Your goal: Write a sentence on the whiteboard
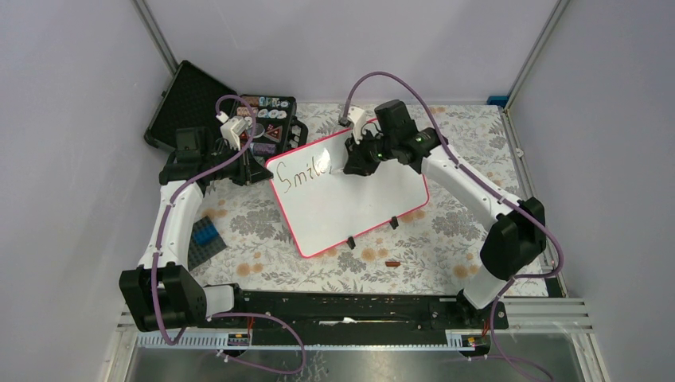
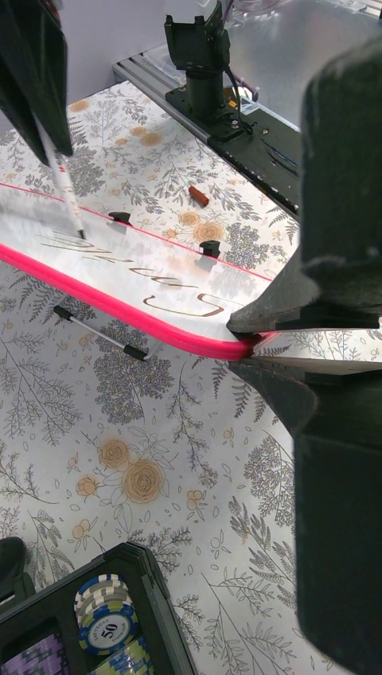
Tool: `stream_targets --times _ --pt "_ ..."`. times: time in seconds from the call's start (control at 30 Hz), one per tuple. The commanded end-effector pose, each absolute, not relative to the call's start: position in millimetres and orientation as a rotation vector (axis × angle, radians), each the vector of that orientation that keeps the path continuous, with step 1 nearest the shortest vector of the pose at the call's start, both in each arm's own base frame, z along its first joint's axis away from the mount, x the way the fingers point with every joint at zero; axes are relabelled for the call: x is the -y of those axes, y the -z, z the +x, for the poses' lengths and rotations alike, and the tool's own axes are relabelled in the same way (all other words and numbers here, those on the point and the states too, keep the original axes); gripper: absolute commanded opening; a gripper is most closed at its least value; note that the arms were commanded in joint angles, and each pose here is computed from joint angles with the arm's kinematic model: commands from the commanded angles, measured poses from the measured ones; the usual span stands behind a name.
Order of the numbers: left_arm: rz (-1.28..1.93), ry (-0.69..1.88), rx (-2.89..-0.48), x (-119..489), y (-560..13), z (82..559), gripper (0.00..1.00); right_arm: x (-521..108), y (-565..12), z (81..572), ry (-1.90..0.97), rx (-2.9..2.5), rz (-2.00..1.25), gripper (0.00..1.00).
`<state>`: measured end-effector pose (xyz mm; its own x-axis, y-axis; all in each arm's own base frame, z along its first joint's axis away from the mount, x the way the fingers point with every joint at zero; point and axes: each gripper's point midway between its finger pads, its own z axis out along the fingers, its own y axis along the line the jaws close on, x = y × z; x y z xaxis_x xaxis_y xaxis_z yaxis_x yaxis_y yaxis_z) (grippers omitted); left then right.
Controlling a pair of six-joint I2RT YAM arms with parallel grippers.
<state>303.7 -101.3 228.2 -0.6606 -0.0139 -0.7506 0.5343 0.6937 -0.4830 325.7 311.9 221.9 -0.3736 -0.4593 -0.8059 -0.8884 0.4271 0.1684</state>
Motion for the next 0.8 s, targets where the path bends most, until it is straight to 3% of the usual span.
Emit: stream_targets --times 0.0,0.17,0.33,0.57,0.77 --pt "0.478 0.824 -2.083 99 -238 314 0.00 -323 -238 303 -0.867 -1.915 -1.191 0.00" --pt "0.478 0.816 -2.084 98 -242 321 0.17 -326 -263 296 -0.918 -1.866 -1.172 0.00" --pt "0.492 0.799 -2.076 96 -246 332 0.26 -324 -278 299 -0.940 -1.844 -1.148 0.00" --pt "0.490 0.795 -2.060 96 -257 344 0.46 -309 -294 320 -0.897 -1.825 -1.089 0.00" --pt "0.515 0.886 -2.042 107 -258 321 0.63 -296 -297 329 -0.873 -1.820 -1.068 0.00"
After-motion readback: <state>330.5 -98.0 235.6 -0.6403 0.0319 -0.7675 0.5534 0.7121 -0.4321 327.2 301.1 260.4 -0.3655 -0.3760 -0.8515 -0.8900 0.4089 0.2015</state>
